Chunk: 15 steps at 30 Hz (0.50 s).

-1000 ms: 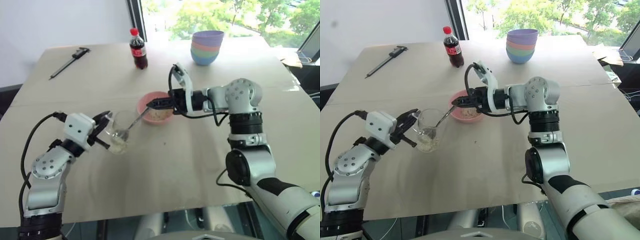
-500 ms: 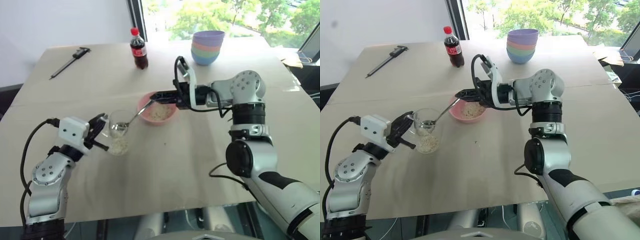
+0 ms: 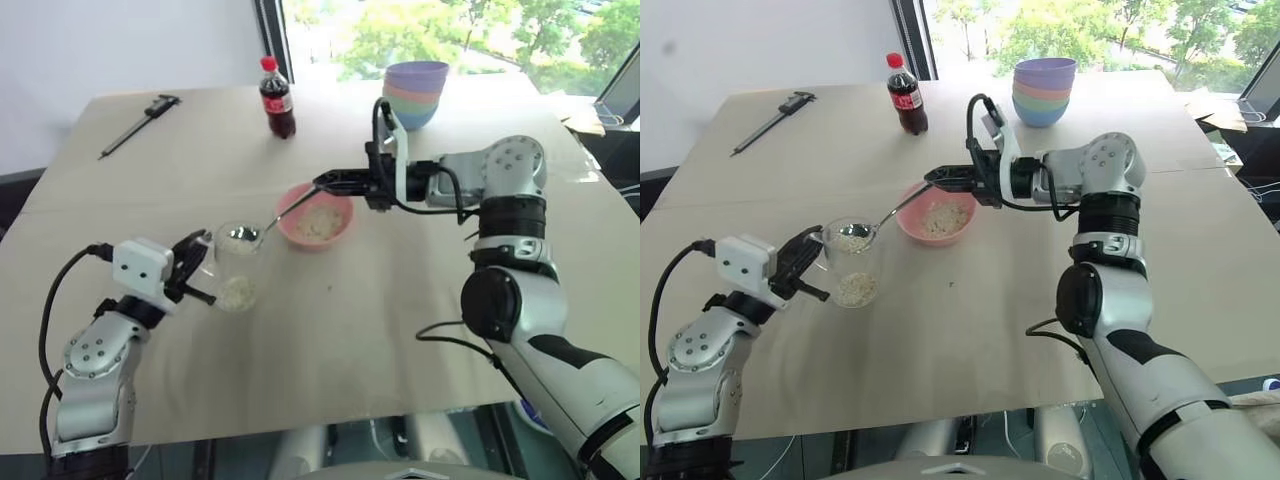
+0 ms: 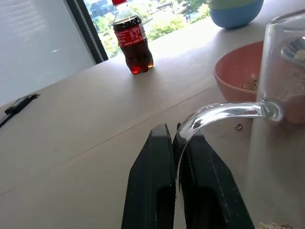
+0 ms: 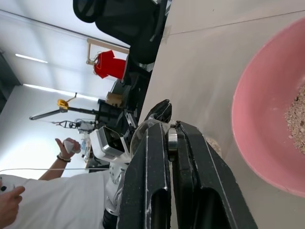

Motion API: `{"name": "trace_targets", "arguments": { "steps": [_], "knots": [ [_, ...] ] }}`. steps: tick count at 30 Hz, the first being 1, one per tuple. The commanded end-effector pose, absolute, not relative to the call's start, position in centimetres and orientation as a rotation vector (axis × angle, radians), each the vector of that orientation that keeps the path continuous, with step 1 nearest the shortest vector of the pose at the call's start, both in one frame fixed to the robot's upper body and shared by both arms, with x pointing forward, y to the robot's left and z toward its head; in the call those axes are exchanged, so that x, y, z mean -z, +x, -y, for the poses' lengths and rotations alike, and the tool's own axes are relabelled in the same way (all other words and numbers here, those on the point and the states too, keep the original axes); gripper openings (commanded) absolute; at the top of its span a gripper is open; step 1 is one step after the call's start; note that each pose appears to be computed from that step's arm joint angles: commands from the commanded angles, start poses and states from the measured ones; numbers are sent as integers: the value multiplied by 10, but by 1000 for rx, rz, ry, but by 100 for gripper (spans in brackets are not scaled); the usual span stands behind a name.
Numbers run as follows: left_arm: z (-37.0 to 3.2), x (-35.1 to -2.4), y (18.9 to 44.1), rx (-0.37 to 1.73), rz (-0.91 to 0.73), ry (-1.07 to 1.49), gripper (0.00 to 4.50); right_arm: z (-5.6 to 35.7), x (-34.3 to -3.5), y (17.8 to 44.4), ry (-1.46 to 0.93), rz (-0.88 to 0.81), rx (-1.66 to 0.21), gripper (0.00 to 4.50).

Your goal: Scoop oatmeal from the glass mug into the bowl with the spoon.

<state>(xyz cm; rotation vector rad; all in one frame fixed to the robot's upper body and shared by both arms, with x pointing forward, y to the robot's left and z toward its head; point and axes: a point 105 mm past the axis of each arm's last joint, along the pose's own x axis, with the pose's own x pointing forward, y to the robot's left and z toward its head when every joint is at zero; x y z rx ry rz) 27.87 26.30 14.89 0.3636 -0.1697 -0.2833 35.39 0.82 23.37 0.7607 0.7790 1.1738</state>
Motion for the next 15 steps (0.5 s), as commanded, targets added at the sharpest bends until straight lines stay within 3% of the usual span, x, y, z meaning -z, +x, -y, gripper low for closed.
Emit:
{"name": "trace_targets", "arguments": {
  "steps": [1,15],
  "knots": [
    [-273,-156,274,236,195,394,4,-2,-247,358,746,-743,-1149,0],
    [-281,-155,274,187,202,429,4,3,-252,358,769,-739,-1147,0]
  ]
}}
